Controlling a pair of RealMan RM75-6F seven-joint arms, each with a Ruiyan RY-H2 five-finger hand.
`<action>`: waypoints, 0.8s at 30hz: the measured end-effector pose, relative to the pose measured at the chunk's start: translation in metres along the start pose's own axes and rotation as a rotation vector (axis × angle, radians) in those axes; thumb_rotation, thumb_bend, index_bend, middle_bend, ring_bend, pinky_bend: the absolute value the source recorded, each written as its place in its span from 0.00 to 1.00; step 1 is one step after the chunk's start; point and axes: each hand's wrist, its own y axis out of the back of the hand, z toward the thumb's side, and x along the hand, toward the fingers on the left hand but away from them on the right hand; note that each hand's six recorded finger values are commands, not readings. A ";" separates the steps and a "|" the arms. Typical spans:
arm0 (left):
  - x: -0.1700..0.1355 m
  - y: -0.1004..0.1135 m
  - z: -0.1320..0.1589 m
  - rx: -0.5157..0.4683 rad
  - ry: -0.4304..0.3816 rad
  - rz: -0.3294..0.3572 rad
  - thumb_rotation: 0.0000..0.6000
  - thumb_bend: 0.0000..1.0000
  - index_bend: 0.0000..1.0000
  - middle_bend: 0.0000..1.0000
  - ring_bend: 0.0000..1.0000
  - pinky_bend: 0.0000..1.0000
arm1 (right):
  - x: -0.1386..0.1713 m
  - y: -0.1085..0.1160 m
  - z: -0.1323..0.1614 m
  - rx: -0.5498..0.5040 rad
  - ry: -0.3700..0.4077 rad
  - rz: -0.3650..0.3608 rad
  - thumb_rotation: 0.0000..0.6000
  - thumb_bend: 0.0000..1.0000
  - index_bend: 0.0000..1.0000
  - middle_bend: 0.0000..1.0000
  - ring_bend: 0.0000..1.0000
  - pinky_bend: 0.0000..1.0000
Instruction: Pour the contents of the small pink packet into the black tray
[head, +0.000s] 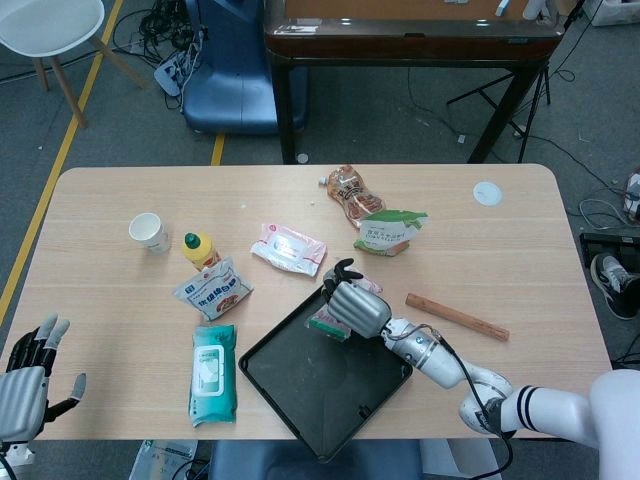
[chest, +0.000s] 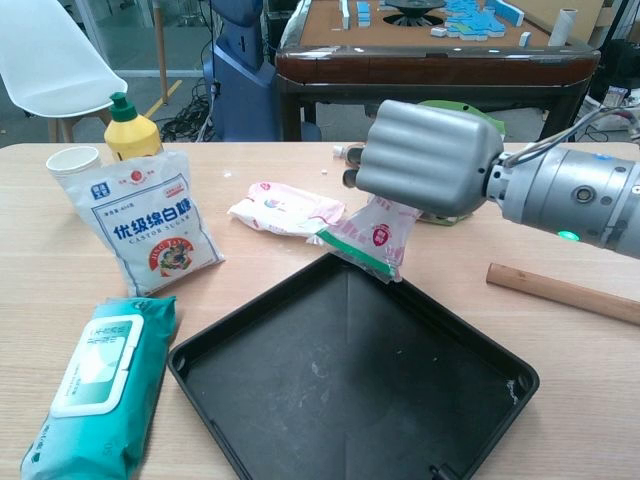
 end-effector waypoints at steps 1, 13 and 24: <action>0.000 0.000 -0.001 0.000 0.002 -0.001 1.00 0.36 0.08 0.00 0.00 0.03 | -0.001 0.001 0.001 0.016 0.000 -0.006 1.00 0.29 0.71 0.64 0.59 0.40; 0.000 -0.001 -0.003 -0.003 0.009 -0.003 1.00 0.36 0.08 0.00 0.00 0.03 | 0.000 -0.002 0.016 0.163 0.030 -0.025 1.00 0.29 0.74 0.64 0.61 0.40; 0.000 -0.003 -0.003 -0.006 0.015 -0.008 1.00 0.36 0.08 0.00 0.00 0.03 | 0.005 -0.015 0.025 0.243 0.042 0.017 1.00 0.29 0.74 0.65 0.61 0.40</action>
